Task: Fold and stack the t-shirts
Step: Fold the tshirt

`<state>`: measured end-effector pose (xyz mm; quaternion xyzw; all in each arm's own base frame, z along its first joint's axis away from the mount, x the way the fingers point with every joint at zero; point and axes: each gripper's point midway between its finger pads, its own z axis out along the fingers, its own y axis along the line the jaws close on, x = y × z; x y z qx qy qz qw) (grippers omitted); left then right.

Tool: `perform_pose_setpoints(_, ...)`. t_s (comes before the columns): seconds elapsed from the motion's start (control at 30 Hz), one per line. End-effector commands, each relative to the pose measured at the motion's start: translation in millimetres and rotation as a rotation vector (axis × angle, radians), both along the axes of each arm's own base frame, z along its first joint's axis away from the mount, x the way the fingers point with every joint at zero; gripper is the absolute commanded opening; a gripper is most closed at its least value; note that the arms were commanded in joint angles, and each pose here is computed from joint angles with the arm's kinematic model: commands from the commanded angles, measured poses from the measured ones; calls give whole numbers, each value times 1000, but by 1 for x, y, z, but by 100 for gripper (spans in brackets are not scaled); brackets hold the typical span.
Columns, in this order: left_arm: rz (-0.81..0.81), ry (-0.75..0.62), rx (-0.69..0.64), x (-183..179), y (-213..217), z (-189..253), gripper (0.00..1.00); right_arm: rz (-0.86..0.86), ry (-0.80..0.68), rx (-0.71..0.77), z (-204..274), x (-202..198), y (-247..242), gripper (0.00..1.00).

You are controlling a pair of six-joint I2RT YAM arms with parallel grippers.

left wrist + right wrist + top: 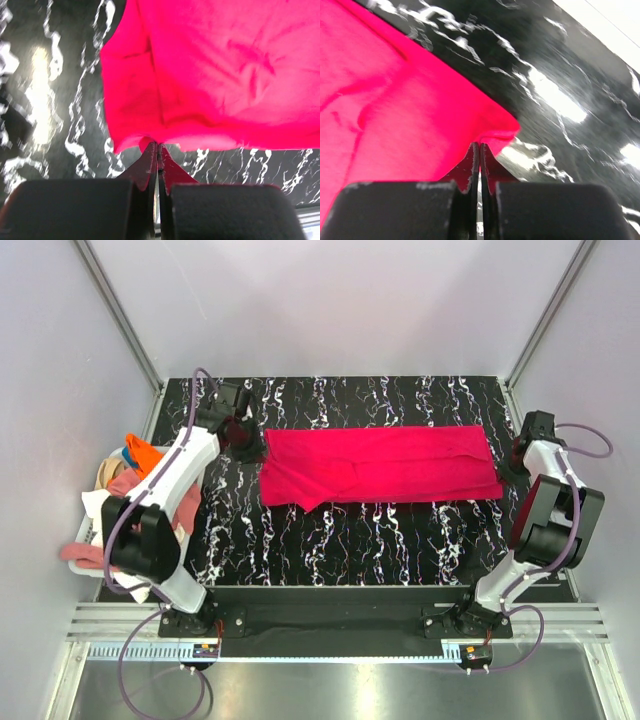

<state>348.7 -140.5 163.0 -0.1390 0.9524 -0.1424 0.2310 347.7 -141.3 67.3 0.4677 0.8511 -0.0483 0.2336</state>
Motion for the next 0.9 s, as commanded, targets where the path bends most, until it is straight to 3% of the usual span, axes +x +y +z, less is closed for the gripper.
perform_pose_setpoints(0.0,-60,-27,-47,28,-11,8,0,82,-16,9,5,26,-1,0)
perform_pose_setpoints(0.3,-12,3,-56,79,-1,-5,0,131,17,-11,-1,55,-12,0)
perform_pose_setpoints(0.87,9,12,-50,125,6,-21,0,181,-5,38,-7,87,-10,0)
